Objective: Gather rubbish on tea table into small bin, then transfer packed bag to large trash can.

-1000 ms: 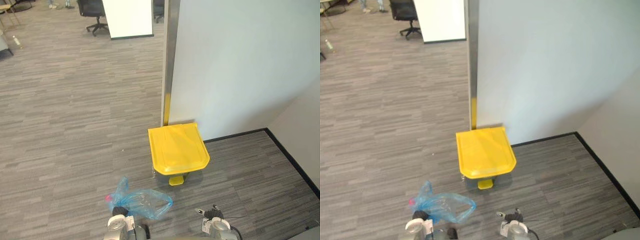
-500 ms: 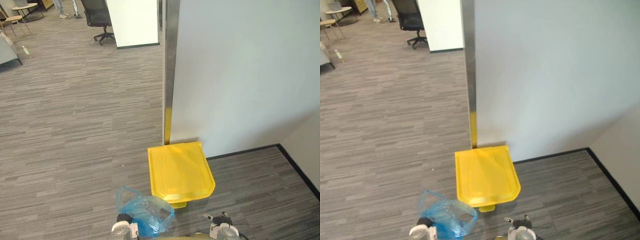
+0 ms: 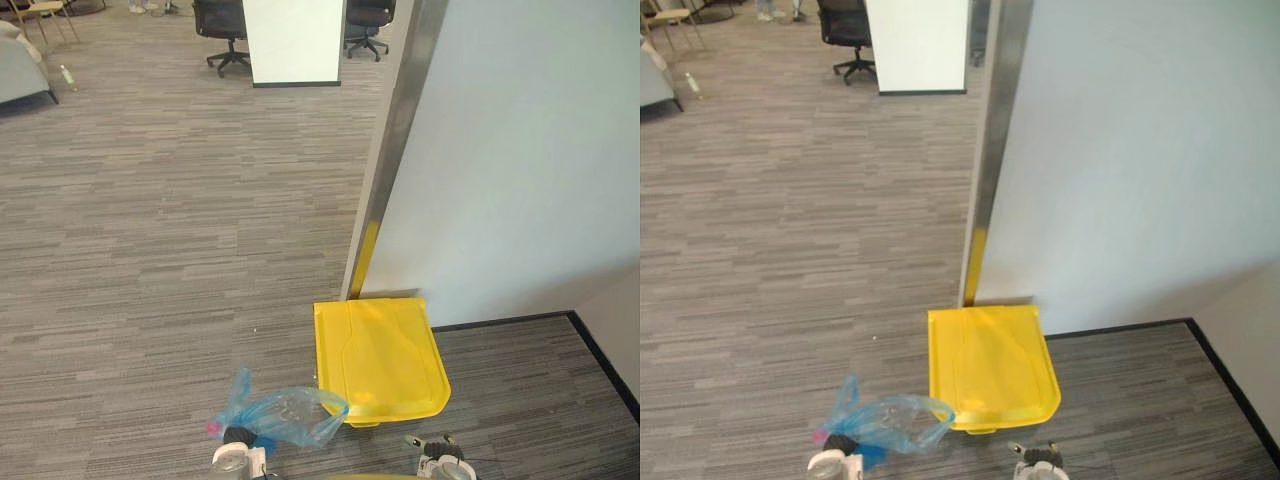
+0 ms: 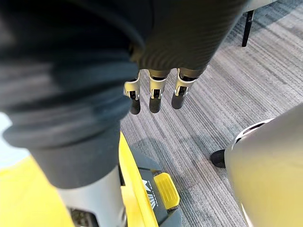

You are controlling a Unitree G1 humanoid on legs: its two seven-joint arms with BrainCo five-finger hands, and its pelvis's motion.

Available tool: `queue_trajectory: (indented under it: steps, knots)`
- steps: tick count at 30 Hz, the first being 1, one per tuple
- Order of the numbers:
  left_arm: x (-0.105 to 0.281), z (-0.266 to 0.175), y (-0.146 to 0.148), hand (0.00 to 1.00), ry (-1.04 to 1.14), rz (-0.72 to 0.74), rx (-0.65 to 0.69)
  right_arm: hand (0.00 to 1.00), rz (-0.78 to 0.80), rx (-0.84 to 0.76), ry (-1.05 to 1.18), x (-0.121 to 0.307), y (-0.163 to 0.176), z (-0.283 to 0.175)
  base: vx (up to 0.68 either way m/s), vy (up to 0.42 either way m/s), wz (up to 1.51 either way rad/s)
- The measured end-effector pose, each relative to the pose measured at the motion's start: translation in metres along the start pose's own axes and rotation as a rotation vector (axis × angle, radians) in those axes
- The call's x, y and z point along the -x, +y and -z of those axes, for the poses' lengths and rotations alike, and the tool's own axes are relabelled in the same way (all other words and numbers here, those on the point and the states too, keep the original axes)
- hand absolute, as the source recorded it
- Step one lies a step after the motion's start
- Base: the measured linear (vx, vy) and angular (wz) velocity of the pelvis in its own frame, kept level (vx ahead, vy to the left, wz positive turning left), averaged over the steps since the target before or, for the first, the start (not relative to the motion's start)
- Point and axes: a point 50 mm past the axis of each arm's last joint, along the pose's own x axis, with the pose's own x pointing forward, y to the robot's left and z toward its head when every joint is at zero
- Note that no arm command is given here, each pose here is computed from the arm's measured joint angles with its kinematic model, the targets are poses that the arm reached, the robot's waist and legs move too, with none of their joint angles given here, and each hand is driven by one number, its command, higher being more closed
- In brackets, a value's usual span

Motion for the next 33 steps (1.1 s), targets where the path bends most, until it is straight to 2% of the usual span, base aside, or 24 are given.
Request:
queue_trajectory:
  steps: [21,33]
  knots:
    - [-0.001,-0.004,-0.001,1.0,-0.005,-0.012,0.059,0.0,-0.042,0.066,-0.048,0.0,0.012,-0.013,-0.12,-0.006,-0.22]
    - [0.001,-0.003,-0.007,1.0,-0.001,-0.001,0.073,0.0,-0.023,0.079,-0.041,0.001,0.004,-0.006,-0.08,-0.015,0.0]
